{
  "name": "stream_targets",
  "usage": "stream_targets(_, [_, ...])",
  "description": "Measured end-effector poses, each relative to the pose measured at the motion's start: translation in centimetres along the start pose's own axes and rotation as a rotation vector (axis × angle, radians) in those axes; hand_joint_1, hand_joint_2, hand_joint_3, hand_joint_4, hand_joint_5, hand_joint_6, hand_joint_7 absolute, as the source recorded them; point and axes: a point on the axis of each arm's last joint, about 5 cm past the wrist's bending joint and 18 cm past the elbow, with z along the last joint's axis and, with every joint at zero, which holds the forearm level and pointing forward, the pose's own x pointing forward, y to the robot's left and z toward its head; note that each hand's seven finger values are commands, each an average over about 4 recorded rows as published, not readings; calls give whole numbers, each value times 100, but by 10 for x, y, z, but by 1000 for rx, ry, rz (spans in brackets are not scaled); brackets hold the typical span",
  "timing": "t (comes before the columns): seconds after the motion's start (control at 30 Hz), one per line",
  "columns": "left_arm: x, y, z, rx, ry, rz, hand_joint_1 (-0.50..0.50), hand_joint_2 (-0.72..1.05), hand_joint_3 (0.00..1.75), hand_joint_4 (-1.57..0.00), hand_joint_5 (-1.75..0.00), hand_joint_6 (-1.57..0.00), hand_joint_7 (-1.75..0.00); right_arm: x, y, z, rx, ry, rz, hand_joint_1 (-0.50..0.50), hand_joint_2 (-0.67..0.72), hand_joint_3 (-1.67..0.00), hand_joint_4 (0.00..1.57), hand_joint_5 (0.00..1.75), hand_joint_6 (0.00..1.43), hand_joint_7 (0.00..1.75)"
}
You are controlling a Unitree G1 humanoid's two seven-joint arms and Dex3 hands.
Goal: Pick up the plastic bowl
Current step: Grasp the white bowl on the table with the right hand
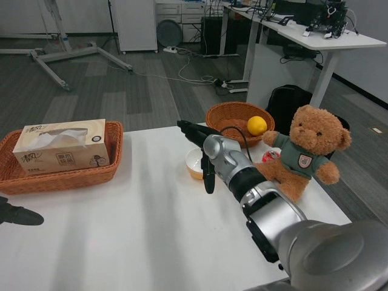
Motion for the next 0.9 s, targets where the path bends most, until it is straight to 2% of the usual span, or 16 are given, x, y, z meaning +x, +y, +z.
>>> stream_targets(0.27, [-1, 0, -1, -6, 5, 2, -50, -68, 7, 0, 0, 0, 0, 14, 11, 2, -62, 47, 66, -33, 47, 0, 0, 0, 0, 0])
stream_targets(0.5, [-1, -1, -1, -11, 6, 3, -50, -64, 9, 0, 0, 0, 0, 16, 15, 1, -169, 113, 78, -38, 47, 0, 0, 0, 0, 0])
stream_targets(0.9, [-4, 2, -5, -8, 31, 20, -50, -68, 7, 0, 0, 0, 0, 15, 14, -2, -155, 133, 47, -38, 47, 0, 0, 0, 0, 0])
